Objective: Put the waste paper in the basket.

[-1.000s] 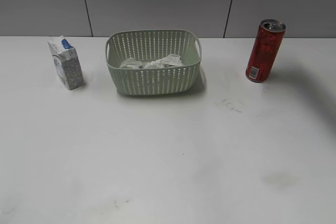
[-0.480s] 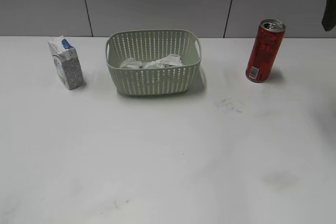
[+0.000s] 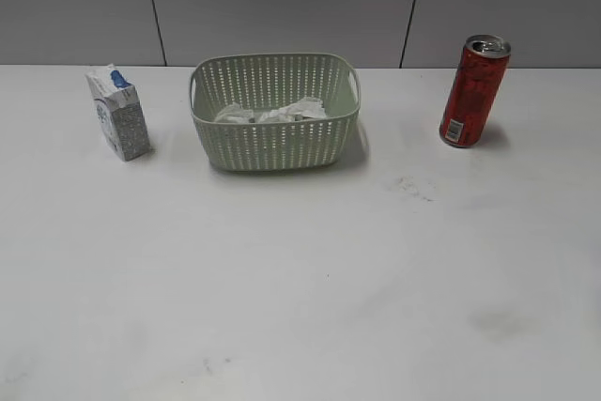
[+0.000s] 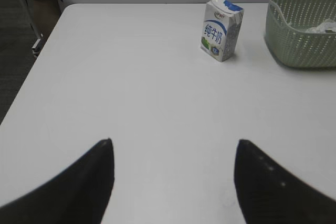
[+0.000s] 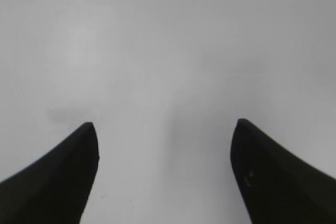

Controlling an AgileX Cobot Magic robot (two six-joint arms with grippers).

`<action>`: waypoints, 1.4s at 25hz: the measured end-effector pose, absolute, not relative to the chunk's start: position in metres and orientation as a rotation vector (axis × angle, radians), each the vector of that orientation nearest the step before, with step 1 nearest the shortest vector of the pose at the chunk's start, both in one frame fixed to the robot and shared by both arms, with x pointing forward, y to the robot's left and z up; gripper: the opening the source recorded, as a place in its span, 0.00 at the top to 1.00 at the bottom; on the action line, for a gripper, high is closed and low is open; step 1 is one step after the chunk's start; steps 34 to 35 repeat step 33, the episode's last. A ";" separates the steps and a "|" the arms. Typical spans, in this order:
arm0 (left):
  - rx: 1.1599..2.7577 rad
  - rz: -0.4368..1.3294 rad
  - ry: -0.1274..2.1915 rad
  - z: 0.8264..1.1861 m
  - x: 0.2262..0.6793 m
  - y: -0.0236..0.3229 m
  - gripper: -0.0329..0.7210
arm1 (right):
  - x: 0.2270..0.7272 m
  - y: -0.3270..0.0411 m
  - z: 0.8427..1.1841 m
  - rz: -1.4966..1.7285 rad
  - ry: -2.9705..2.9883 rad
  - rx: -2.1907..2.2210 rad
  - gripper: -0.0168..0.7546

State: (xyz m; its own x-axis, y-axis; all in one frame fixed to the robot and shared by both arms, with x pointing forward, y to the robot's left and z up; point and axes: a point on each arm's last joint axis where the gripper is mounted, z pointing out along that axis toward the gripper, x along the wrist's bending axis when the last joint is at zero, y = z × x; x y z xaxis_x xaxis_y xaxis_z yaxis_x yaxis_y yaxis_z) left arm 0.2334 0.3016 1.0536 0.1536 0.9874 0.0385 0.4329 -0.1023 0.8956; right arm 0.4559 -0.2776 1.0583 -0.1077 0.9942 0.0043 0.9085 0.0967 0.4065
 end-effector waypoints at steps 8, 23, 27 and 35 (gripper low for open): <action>1.656 0.904 1.385 1.054 0.233 0.302 0.24 | 0.378 -0.283 1.035 0.527 2.069 1.874 0.21; 1.654 0.902 1.387 1.054 0.233 0.302 0.24 | 0.284 -0.286 1.032 0.931 1.832 1.673 0.21; 1.654 0.902 1.387 1.054 0.233 0.302 0.25 | 0.267 -0.288 1.037 1.025 1.748 1.583 0.21; 1.654 0.902 1.387 1.054 0.233 0.302 0.27 | 0.247 -0.290 1.039 1.123 1.647 1.480 0.21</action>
